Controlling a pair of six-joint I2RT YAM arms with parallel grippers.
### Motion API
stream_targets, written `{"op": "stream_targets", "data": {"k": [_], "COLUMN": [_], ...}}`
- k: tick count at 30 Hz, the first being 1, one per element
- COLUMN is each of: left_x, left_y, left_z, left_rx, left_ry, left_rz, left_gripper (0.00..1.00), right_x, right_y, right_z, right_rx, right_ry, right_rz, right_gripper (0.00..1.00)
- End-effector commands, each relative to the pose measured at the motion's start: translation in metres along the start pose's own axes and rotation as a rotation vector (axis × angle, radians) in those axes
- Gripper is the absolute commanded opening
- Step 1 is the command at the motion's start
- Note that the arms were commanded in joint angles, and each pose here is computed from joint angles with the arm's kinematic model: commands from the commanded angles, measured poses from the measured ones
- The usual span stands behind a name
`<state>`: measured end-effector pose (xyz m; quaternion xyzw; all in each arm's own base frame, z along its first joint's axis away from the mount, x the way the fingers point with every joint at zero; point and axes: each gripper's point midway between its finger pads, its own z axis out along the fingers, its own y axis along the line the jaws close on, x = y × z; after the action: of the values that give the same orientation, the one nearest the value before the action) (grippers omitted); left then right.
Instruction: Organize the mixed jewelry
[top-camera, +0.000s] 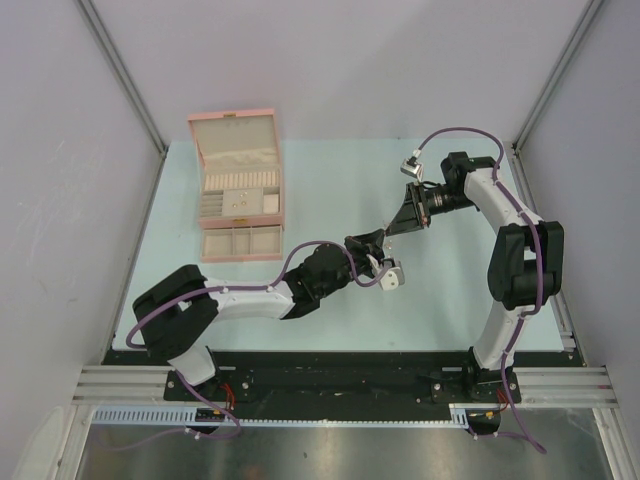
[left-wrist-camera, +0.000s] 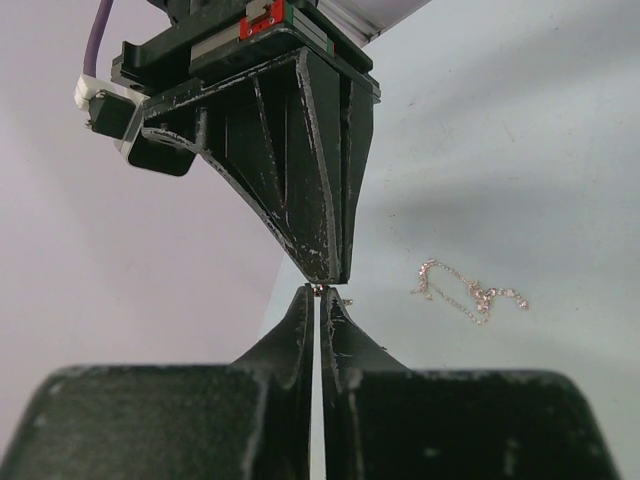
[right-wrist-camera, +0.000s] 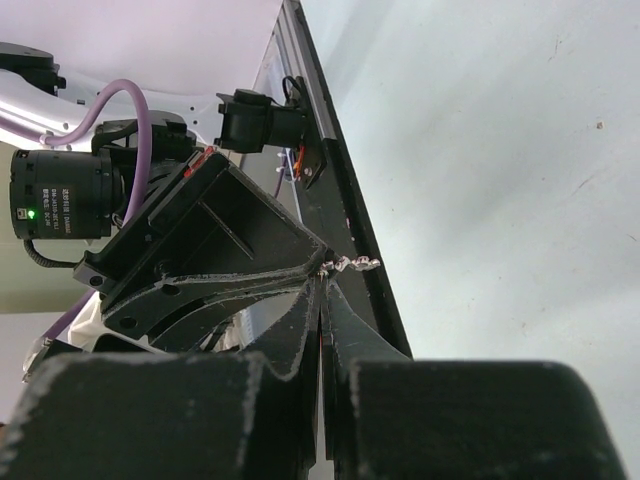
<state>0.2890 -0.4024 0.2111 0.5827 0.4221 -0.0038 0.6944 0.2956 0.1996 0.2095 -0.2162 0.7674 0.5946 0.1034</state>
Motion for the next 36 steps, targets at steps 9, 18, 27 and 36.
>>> {"op": "stream_targets", "data": {"k": [9, 18, 27, 36], "left_x": [-0.004, -0.001, 0.017, 0.044], "left_y": [0.008, 0.004, 0.006, 0.022], "left_z": [0.003, -0.001, -0.010, -0.028], "left_rx": [-0.018, -0.004, 0.086, 0.280], "left_ry": [-0.012, -0.001, 0.078, 0.218], "left_rz": [0.000, -0.007, -0.117, -0.248], "left_gripper": [0.00, 0.00, 0.00, 0.00], "right_x": [-0.003, -0.006, -0.012, -0.016], "right_y": [0.018, 0.019, 0.016, 0.010], "right_z": [-0.008, -0.018, -0.033, -0.047], "right_rx": [-0.016, -0.008, 0.015, 0.058], "right_ry": [-0.036, -0.069, -0.116, -0.151], "right_rz": [-0.044, -0.045, -0.046, -0.038], "right_gripper": [0.16, 0.24, 0.25, 0.25]}}
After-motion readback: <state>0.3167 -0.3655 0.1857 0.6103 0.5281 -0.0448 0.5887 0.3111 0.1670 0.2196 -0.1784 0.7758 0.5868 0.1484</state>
